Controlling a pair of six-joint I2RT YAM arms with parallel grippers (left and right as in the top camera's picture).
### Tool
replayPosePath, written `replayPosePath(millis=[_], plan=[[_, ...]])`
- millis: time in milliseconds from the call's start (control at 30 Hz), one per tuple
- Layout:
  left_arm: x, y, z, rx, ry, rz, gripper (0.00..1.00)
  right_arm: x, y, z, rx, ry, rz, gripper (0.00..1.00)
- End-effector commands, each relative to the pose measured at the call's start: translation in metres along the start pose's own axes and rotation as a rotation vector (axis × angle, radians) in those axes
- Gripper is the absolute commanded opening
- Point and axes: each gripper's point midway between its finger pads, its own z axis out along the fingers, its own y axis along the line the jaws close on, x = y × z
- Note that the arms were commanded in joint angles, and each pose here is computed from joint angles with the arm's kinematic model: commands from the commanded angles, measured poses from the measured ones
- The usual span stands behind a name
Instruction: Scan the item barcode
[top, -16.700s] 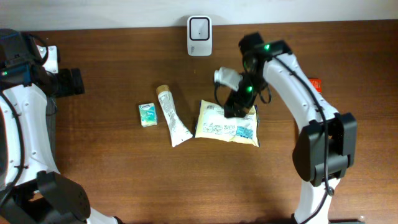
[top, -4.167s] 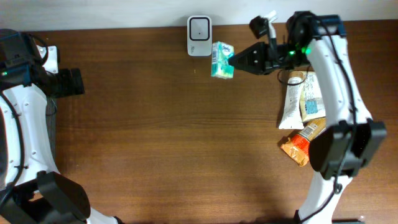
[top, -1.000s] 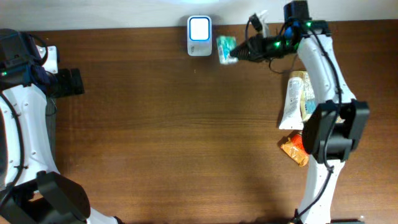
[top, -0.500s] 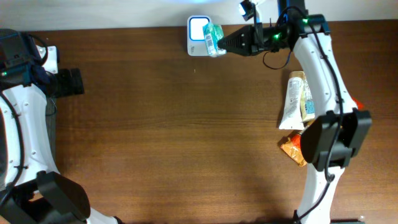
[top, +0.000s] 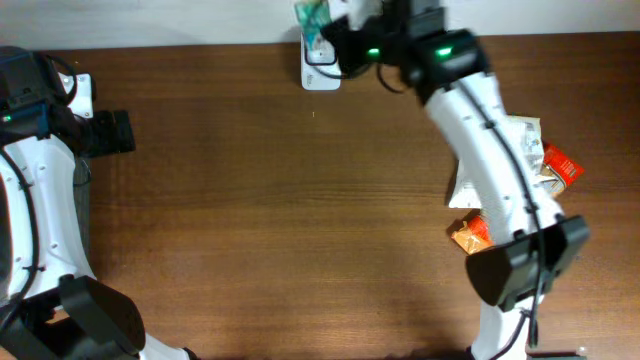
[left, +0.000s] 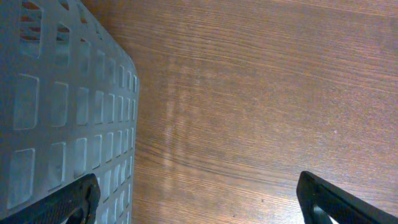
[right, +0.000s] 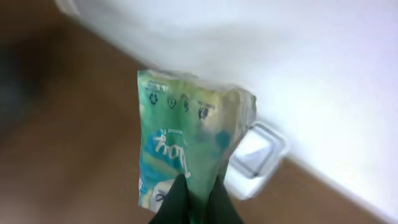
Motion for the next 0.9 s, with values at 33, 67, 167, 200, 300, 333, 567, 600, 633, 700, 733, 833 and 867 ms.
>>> replayPosePath(millis=[33,67,167,200,300,333,567,600,633,700,733,833,867], plan=[[-0.001,0.002,-0.002,0.004,-0.006,0.004,0.99,0.014,-0.057,0.055,0.459,0.061,-0.321,0.04],[-0.001,0.001,-0.002,0.004,-0.006,0.004,0.99,0.017,-0.062,0.073,0.484,0.046,-0.364,0.04],[-0.001,0.001,-0.002,0.004,-0.006,0.004,0.99,0.041,-0.068,0.122,0.503,0.046,-0.497,0.04],[-0.001,0.002,-0.002,0.004,-0.006,0.004,0.99,0.051,-0.069,0.133,0.502,0.06,-0.538,0.04],[-0.001,0.002,-0.002,0.004,-0.006,0.004,0.99,0.09,-0.067,0.167,0.479,0.135,-0.652,0.04],[-0.001,0.001,-0.002,0.004,-0.006,0.004,0.99,0.097,-0.066,0.171,0.474,0.147,-0.653,0.04],[-0.001,0.002,-0.002,0.004,-0.006,0.004,0.99,0.107,-0.074,0.175,0.499,0.174,-0.649,0.04],[-0.001,0.002,-0.002,0.004,-0.006,0.004,0.99,0.108,-0.077,0.173,0.522,0.186,-0.647,0.04],[-0.001,0.002,-0.002,0.004,-0.006,0.004,0.99,0.109,-0.082,0.17,0.55,0.202,-0.646,0.04],[-0.001,0.002,-0.002,0.004,-0.006,0.004,0.99,0.11,-0.086,0.167,0.574,0.216,-0.643,0.04],[-0.001,0.002,-0.002,0.004,-0.006,0.004,0.99,0.11,-0.086,0.167,0.577,0.218,-0.644,0.04],[-0.001,0.002,-0.002,0.004,-0.006,0.004,0.99,0.112,-0.086,0.167,0.571,0.228,-0.645,0.04],[-0.001,0.002,-0.002,0.004,-0.006,0.004,0.99,0.113,-0.086,0.167,0.569,0.232,-0.646,0.04]])
